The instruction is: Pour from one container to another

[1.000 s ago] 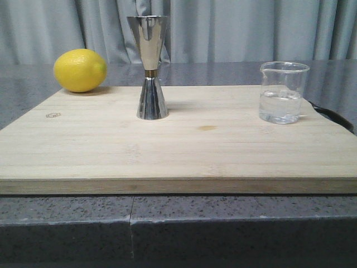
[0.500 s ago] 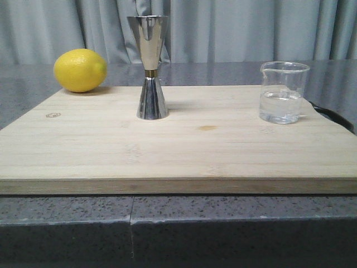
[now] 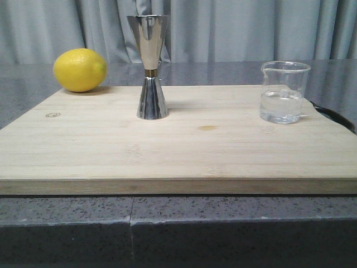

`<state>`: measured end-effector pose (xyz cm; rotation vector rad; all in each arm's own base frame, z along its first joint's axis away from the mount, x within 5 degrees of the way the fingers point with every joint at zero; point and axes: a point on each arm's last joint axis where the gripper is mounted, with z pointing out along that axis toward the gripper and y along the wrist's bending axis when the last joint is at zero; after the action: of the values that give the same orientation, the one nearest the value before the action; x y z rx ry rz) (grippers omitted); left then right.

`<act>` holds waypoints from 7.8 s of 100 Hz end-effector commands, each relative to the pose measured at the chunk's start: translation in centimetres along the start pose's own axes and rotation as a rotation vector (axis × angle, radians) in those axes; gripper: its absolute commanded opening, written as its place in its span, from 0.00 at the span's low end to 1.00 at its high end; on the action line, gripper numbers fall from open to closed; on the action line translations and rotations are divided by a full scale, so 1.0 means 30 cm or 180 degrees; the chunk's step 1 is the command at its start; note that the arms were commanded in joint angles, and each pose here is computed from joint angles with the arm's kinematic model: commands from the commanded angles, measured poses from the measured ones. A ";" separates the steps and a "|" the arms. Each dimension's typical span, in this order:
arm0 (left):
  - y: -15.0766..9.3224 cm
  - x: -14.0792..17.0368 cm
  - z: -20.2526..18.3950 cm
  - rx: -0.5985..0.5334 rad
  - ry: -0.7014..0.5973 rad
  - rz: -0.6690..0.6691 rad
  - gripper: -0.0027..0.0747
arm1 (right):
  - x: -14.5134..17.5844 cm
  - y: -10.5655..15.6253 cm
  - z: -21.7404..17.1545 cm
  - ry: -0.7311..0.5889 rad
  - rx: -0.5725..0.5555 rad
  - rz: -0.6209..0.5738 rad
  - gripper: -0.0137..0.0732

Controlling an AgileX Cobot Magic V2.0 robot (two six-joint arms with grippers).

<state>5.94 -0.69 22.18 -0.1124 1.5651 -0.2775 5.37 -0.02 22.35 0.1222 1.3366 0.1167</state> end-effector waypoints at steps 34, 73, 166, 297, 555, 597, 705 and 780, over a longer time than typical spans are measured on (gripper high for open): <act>-0.154 -0.302 0.129 0.0639 0.0563 -0.0032 0.01 | -0.269 0.026 0.014 0.0028 0.0201 -0.0085 0.07; -0.312 -0.307 0.304 0.1263 0.0760 0.0363 0.36 | -0.309 0.031 0.135 0.0372 0.0225 -0.0274 0.50; -0.591 0.061 0.563 0.1794 0.0435 0.0680 0.82 | -0.123 0.154 0.361 0.1229 -0.0790 -0.0377 0.70; -0.647 0.182 0.663 0.1809 0.0310 0.0593 0.46 | -0.102 0.166 0.388 0.1217 -0.0853 -0.0355 0.70; -0.679 0.062 0.599 0.2035 0.0207 0.0399 0.01 | 0.220 0.281 0.550 0.0876 -0.1746 -0.0360 0.70; -0.679 0.062 0.599 0.2035 0.0207 0.0399 0.01 | 0.234 0.287 0.559 0.0824 -0.1790 -0.0320 0.69; -0.696 0.079 0.583 0.2285 0.0388 0.0391 0.01 | 0.196 0.327 0.533 0.0412 -0.2284 -0.0333 0.44; -0.732 0.105 0.537 0.2879 0.0729 0.0320 0.01 | -0.051 0.456 0.742 0.0074 -0.2848 -0.1278 0.44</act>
<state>19.99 -23.95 21.81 0.7573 1.6682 -0.8332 26.91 12.48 27.89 -0.8805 1.3448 0.3415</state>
